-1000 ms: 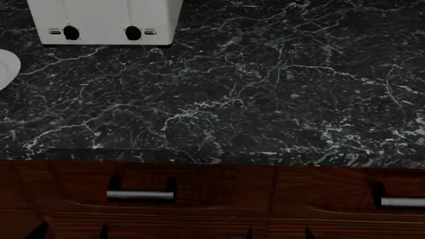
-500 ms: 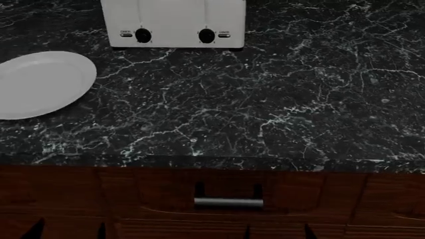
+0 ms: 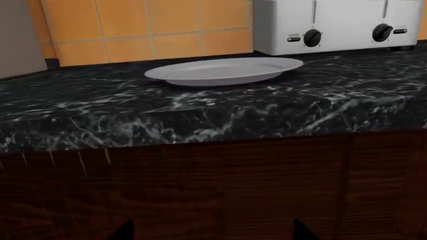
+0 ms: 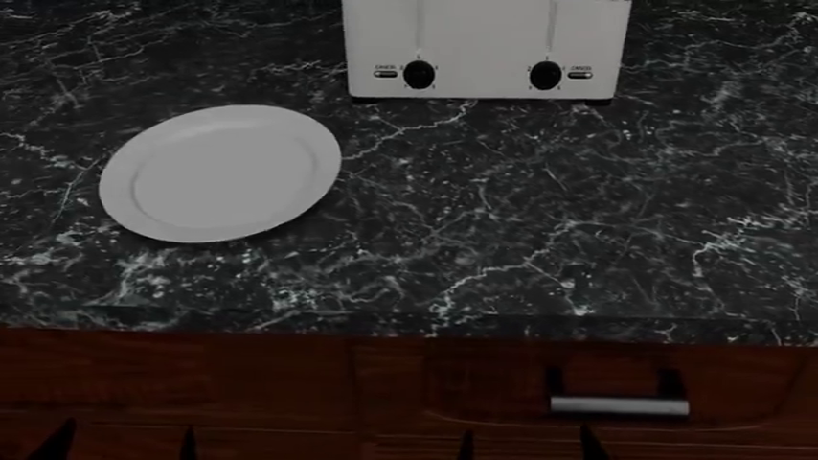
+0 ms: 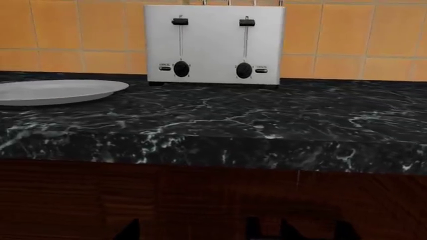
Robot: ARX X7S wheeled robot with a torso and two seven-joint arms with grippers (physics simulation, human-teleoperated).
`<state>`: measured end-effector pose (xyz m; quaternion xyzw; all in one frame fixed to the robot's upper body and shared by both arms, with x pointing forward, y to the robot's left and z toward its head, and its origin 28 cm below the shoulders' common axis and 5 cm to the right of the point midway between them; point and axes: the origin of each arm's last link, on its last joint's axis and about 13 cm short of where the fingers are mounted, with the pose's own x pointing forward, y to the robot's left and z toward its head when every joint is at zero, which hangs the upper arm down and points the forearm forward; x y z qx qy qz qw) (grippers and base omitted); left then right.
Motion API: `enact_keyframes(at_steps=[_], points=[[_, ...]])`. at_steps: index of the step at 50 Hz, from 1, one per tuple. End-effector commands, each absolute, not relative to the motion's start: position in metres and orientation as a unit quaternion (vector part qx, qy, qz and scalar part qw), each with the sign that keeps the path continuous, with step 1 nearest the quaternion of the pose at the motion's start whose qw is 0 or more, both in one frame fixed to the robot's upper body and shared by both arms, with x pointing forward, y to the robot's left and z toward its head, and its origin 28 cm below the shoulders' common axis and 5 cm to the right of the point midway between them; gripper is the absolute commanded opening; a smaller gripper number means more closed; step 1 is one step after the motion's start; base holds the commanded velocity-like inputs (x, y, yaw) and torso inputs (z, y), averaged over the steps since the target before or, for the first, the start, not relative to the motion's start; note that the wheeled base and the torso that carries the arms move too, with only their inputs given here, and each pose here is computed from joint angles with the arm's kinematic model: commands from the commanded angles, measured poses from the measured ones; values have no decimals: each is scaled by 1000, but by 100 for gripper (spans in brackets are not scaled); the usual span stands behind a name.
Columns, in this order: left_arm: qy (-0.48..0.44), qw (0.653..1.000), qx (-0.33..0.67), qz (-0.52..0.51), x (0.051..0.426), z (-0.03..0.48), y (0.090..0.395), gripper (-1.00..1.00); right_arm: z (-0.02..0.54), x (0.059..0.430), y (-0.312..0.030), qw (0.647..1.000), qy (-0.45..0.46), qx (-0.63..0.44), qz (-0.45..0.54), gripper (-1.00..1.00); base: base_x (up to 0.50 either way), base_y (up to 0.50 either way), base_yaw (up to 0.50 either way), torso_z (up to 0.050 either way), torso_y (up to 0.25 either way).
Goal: Place the toasted item on a plate.
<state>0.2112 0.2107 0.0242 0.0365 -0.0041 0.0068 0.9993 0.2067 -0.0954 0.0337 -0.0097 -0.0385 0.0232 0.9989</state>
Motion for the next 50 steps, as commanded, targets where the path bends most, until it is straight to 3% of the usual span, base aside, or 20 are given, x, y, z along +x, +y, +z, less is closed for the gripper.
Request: enact_keyframes(at_steps=[1, 16, 24, 50], points=[[-6, 999, 40, 10, 212, 27, 211, 100, 35, 207, -95, 999, -40, -10, 24, 100, 47, 500, 0, 0, 0], [-3, 999, 41, 14, 209, 24, 213, 100, 33, 205, -95, 999, -41, -8, 18, 100, 40, 500, 0, 0, 0], [-6, 999, 39, 5, 207, 25, 213, 100, 34, 207, -94, 999, -39, -8, 18, 100, 0, 8, 0, 0, 0], [4, 1000, 24, 17, 210, 30, 215, 100, 39, 210, -92, 999, -39, -22, 22, 100, 0, 0, 0, 50, 0]])
